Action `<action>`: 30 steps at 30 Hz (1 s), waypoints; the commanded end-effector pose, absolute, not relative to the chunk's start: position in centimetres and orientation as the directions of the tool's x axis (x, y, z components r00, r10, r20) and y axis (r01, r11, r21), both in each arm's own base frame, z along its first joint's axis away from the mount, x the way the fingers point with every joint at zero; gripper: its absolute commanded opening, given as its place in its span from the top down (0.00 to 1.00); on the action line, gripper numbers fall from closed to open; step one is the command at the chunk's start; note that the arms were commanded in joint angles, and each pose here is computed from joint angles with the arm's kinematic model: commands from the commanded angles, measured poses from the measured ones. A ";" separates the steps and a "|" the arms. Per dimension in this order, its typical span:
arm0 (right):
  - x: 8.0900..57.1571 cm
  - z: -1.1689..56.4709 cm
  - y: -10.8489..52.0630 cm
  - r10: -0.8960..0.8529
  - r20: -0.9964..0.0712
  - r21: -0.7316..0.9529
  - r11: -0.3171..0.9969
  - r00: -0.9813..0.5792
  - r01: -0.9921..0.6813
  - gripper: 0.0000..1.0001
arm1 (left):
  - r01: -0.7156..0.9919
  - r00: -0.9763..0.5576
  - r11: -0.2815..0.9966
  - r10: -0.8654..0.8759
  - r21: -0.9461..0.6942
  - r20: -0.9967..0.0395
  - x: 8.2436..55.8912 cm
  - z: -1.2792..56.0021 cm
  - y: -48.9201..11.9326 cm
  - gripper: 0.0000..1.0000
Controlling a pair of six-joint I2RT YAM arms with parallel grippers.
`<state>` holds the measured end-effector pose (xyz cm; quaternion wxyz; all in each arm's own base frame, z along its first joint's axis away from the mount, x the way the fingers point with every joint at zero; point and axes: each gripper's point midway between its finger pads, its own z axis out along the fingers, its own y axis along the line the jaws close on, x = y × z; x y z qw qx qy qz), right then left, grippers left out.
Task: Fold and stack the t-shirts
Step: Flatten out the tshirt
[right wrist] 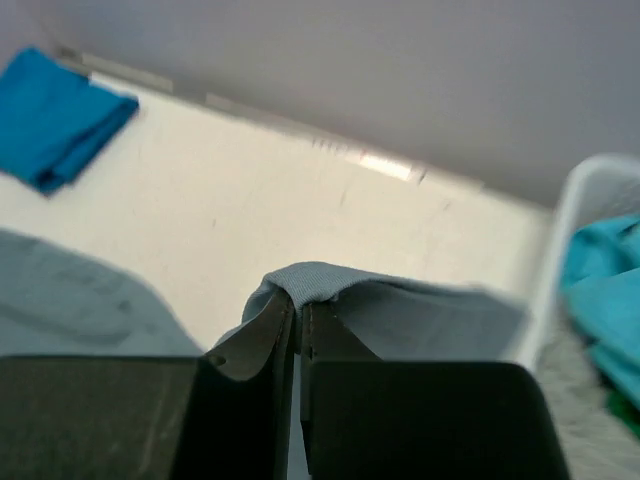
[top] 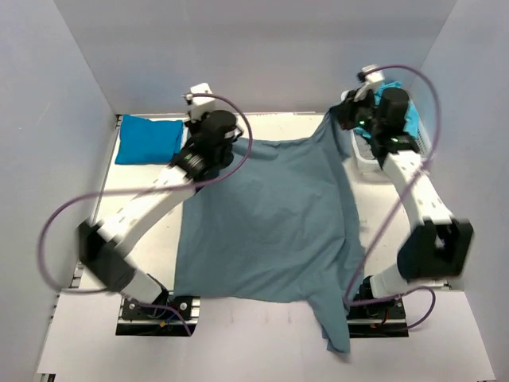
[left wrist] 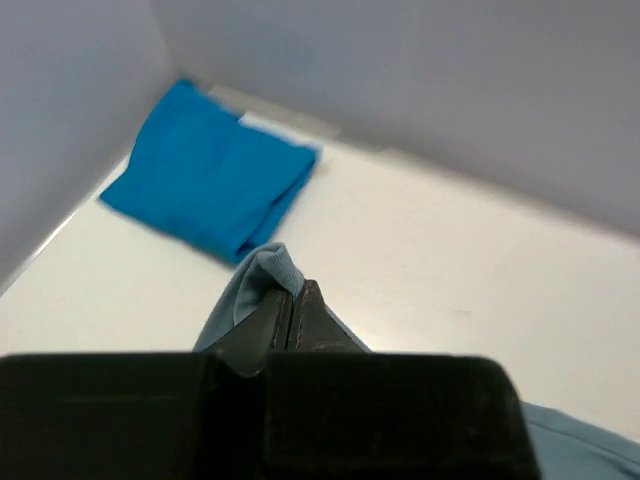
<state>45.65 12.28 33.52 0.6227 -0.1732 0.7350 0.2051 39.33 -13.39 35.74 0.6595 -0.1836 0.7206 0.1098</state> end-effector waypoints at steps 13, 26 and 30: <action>62.2 17.8 18.6 -0.164 -0.875 0.057 0.899 -0.455 -0.434 0.10 | -0.496 -0.405 0.867 -0.281 -0.050 -0.870 60.5 18.2 -7.2 0.01; 49.8 21.9 12.9 0.047 -0.816 0.161 0.976 -0.577 -0.148 0.10 | -0.221 -0.552 0.949 -0.313 -0.226 -0.773 51.0 20.8 -11.2 0.01; 44.8 16.3 9.4 0.145 -0.721 0.160 0.986 -0.678 0.040 0.10 | -0.156 -0.654 0.947 -0.312 -0.280 -0.689 45.9 17.0 -12.7 0.01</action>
